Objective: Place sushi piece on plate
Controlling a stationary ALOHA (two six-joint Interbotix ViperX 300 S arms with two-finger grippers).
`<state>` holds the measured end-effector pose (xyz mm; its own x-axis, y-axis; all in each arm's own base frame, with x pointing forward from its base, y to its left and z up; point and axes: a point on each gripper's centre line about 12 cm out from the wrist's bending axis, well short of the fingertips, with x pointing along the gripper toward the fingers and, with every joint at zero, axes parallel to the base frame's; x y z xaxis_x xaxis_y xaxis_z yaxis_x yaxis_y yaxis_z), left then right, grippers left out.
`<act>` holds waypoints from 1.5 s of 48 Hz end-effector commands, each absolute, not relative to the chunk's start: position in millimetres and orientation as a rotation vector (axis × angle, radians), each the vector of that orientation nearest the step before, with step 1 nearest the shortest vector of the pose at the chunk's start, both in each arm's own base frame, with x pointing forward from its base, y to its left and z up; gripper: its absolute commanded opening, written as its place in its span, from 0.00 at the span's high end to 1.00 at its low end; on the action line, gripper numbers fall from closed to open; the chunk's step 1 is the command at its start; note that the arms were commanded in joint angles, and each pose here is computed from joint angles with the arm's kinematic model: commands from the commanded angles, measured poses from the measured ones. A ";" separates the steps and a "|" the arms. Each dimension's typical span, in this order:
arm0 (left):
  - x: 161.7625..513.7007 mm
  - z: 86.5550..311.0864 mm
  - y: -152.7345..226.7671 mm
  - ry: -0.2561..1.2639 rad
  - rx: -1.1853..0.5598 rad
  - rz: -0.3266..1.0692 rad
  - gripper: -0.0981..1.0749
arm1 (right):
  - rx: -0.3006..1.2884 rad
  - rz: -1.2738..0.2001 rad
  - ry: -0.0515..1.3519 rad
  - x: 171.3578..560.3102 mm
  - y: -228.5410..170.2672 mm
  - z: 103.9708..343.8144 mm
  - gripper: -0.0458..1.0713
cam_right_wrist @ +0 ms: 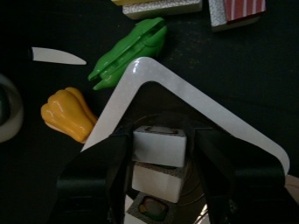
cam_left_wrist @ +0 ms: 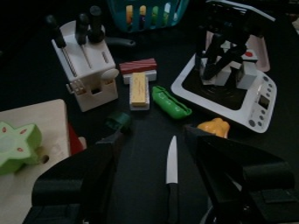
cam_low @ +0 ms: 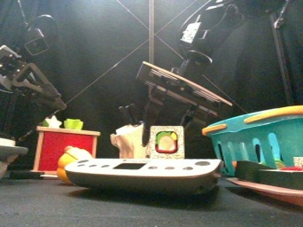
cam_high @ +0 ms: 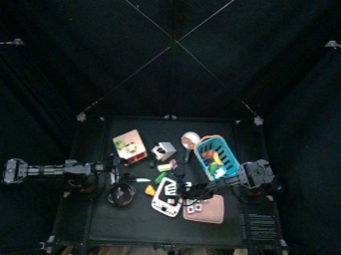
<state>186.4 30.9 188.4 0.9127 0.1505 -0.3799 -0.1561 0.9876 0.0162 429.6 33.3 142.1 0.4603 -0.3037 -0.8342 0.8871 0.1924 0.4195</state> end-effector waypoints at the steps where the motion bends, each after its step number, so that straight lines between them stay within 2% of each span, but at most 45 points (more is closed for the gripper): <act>1: 189.2 194.7 31.4 0.370 -0.014 0.159 0.13 | 1.085 -0.899 0.620 432.7 28.6 170.6 0.44; 25: 188.9 193.3 31.0 0.375 -0.015 0.157 0.13 | 1.018 -0.918 0.529 418.9 19.3 214.9 0.44; 38: 188.5 192.5 31.0 0.378 -0.015 0.157 0.13 | 1.036 -0.810 0.558 398.3 63.0 237.8 0.44; 58: 188.6 192.7 31.0 0.376 -0.013 0.157 0.13 | 1.193 -0.756 0.841 316.4 132.4 219.8 0.44; 72: 188.1 191.5 30.9 0.379 -0.015 0.157 0.13 | 1.220 -0.884 1.009 269.0 136.4 183.2 0.44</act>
